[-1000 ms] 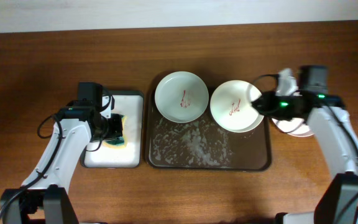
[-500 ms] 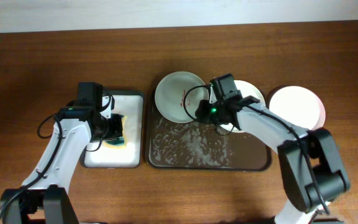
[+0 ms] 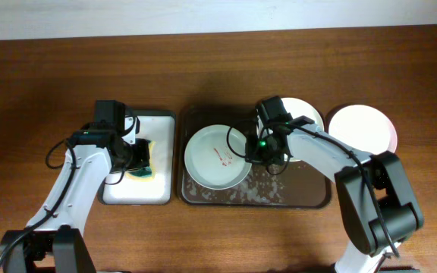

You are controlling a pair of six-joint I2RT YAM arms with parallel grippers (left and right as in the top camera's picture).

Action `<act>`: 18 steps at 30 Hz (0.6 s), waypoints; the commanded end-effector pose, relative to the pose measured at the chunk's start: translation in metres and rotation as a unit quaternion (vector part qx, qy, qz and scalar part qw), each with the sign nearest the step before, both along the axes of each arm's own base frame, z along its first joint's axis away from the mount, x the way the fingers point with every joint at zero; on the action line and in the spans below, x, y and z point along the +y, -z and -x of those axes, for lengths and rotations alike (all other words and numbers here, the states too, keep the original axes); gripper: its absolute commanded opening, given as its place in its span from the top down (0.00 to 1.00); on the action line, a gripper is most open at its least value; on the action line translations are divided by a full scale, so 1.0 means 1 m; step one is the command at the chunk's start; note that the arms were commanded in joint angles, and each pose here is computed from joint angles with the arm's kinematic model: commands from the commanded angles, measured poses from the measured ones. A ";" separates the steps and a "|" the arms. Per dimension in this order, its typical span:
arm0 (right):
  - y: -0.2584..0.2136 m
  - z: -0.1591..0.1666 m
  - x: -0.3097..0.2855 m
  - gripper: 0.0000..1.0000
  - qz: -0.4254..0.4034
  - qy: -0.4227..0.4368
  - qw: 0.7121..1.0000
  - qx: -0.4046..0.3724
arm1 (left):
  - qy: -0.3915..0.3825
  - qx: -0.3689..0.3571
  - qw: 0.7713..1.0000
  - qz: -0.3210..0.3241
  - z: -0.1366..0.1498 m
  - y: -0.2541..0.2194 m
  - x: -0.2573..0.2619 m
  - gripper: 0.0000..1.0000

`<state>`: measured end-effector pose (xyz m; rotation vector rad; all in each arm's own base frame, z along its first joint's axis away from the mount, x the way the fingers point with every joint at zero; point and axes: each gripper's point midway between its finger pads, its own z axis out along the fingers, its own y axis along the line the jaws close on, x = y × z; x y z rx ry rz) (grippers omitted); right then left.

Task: Clean dirty plates on tray and stack at the side
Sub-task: 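Grasp the pale green plate edge with the right gripper and tilt it, then scrub the pale green plate with the sponge in the left gripper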

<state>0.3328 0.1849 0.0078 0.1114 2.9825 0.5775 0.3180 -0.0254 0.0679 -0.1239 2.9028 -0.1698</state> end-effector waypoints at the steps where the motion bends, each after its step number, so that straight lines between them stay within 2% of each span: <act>1: -0.015 0.021 -0.005 0.96 0.016 -0.048 0.999 0.008 | 0.008 -0.005 1.000 0.019 0.001 -0.003 -0.007 1.00; 5: -0.013 0.029 -0.008 0.96 0.024 -0.074 0.997 0.015 | 0.053 -0.034 0.987 0.148 -0.008 -0.020 -0.057 1.00; 7: -0.014 0.027 -0.007 0.96 0.023 -0.074 0.997 0.011 | 0.081 -0.047 0.979 0.182 -0.011 -0.028 -0.083 1.00; 9: -0.014 0.027 -0.007 0.96 0.023 -0.074 0.997 0.012 | 0.096 -0.055 0.974 0.196 -0.011 -0.032 -0.116 1.00; 14: -0.014 0.027 -0.008 0.96 0.023 -0.071 0.997 0.012 | -0.005 -0.030 0.976 0.216 -0.016 -0.020 -0.169 1.00; 18: -0.014 0.027 -0.008 0.96 0.023 -0.071 0.997 0.012 | -0.046 -0.018 0.986 0.162 -0.010 0.012 -0.188 1.00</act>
